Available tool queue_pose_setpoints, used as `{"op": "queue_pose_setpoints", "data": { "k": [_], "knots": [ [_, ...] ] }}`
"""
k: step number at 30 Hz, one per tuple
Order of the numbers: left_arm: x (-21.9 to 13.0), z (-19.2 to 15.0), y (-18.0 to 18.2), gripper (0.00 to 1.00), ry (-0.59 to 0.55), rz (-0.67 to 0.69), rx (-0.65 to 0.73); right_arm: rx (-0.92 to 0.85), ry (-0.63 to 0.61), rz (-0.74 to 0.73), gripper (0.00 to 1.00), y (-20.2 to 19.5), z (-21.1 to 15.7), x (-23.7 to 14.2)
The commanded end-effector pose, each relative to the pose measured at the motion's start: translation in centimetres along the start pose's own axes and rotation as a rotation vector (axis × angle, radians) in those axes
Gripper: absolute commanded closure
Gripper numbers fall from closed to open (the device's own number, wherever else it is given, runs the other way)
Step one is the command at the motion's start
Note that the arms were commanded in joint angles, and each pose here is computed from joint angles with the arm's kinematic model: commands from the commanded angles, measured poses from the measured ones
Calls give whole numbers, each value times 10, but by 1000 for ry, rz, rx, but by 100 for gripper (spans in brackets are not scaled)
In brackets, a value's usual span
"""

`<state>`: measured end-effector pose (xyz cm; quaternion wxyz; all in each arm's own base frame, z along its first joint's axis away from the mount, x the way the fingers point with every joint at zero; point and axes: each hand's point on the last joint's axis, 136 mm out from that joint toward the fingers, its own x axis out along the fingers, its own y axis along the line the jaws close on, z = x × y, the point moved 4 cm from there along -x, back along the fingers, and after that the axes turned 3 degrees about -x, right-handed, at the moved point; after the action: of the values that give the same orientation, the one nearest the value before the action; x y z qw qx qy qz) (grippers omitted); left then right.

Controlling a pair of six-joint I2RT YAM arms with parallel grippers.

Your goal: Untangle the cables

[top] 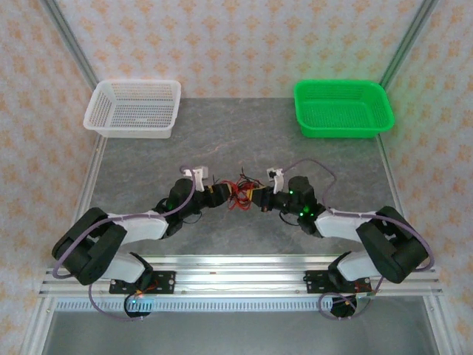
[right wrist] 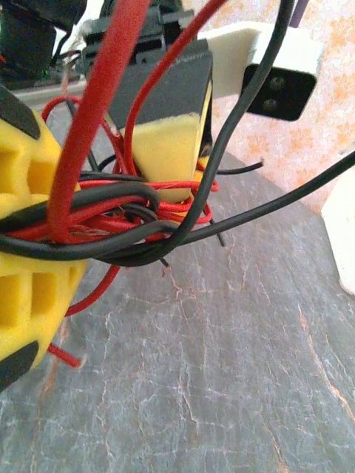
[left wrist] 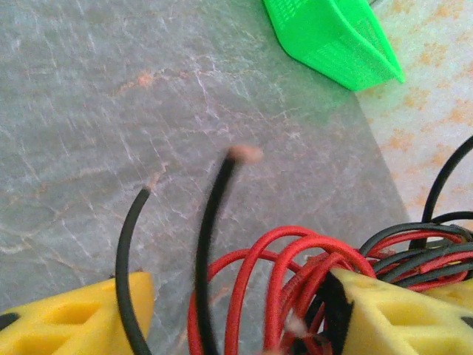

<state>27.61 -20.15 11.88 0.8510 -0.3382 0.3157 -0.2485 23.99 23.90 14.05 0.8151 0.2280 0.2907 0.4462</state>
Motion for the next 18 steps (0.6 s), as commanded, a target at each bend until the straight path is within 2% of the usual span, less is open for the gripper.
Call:
{"op": "queue_pose_setpoints", "data": {
  "k": [1,4,6,9,13,15,18],
  "knots": [
    [-3,-4,-16,55,-6,-129,-25,-6,-176,177,100,40,39,-11],
    [-9,-4,-24,86,-18,-197,-43,36,-190,176,100,40,43,-11],
    [-15,-2,-29,100,-40,-231,-49,68,-195,166,100,39,46,-10],
    [-22,2,-30,100,-75,-228,-46,156,-189,85,100,26,48,-4],
    [-24,3,-16,100,-88,-116,-24,339,-100,-145,100,-12,34,12],
    [-25,2,-7,100,-98,-61,-25,410,-66,-201,100,-25,21,15],
    [-29,-3,6,100,-110,-16,-48,499,-47,-260,90,-39,5,14]
  ]
}}
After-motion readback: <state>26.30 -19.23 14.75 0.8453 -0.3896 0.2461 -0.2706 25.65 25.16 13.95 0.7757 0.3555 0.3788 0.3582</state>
